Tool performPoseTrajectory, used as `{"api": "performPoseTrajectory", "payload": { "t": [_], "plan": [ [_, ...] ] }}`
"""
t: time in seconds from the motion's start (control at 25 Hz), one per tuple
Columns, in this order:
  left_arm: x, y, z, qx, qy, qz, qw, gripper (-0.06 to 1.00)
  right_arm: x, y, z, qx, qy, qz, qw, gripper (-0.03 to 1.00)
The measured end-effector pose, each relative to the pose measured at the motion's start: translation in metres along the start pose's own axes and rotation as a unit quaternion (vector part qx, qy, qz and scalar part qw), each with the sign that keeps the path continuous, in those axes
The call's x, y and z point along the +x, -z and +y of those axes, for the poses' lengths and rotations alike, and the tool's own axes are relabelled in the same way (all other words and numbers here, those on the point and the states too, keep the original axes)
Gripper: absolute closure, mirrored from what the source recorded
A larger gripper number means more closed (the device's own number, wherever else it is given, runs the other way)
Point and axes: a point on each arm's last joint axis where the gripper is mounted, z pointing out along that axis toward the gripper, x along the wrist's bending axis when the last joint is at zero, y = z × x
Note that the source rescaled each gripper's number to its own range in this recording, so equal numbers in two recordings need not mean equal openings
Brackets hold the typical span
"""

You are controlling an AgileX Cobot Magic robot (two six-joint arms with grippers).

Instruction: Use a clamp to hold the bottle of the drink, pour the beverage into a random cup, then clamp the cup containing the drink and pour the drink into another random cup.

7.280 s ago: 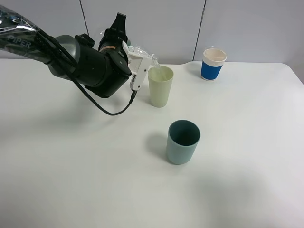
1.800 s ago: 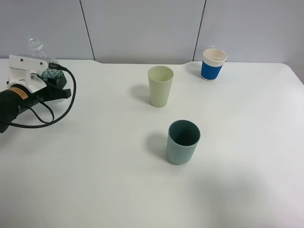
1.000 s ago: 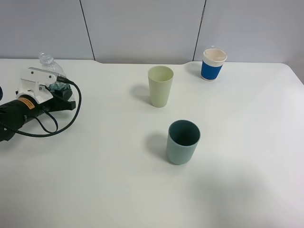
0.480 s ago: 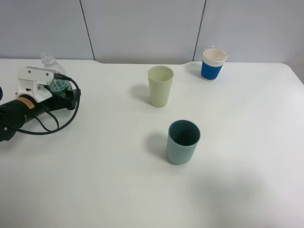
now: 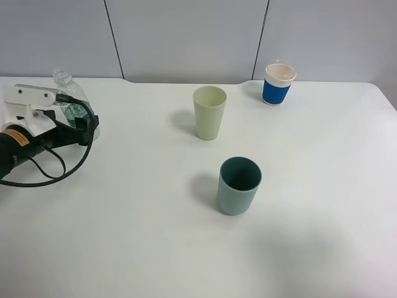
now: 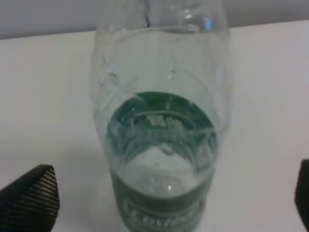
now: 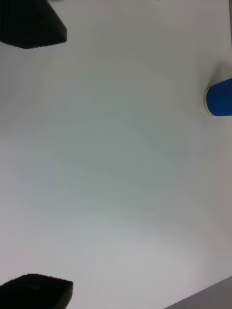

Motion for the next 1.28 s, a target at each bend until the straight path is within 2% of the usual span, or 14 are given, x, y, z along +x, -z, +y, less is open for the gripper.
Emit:
{"api": "performPoseTrajectory", "payload": {
  "t": [0.2, 0.44, 0.6, 0.84, 1.12, 1.28],
  "plan": [
    [-0.005, 0.033, 0.016, -0.026, -0.003, 0.006, 1.0, -0.05, 0.0, 0.0, 0.0, 0.0, 0.0, 0.0, 1.0, 0.16],
    [-0.003, 0.067, 0.04, -0.067, 0.006, 0.044, 0.997, -0.05, 0.0, 0.0, 0.0, 0.0, 0.0, 0.0, 1.0, 0.16],
    [-0.002, 0.088, 0.065, -0.118, 0.02, 0.066, 0.991, -0.05, 0.0, 0.0, 0.0, 0.0, 0.0, 0.0, 1.0, 0.16],
    [-0.001, 0.124, 0.097, -0.189, 0.049, 0.094, 0.976, -0.05, 0.0, 0.0, 0.0, 0.0, 0.0, 0.0, 1.0, 0.16],
    [-0.008, 0.156, 0.146, -0.202, 0.025, 0.093, 0.975, -0.05, 0.0, 0.0, 0.0, 0.0, 0.0, 0.0, 1.0, 0.16],
    [-0.012, 0.178, 0.169, -0.18, 0.002, 0.092, 0.979, -0.05, 0.0, 0.0, 0.0, 0.0, 0.0, 0.0, 1.0, 0.16]
  ]
}}
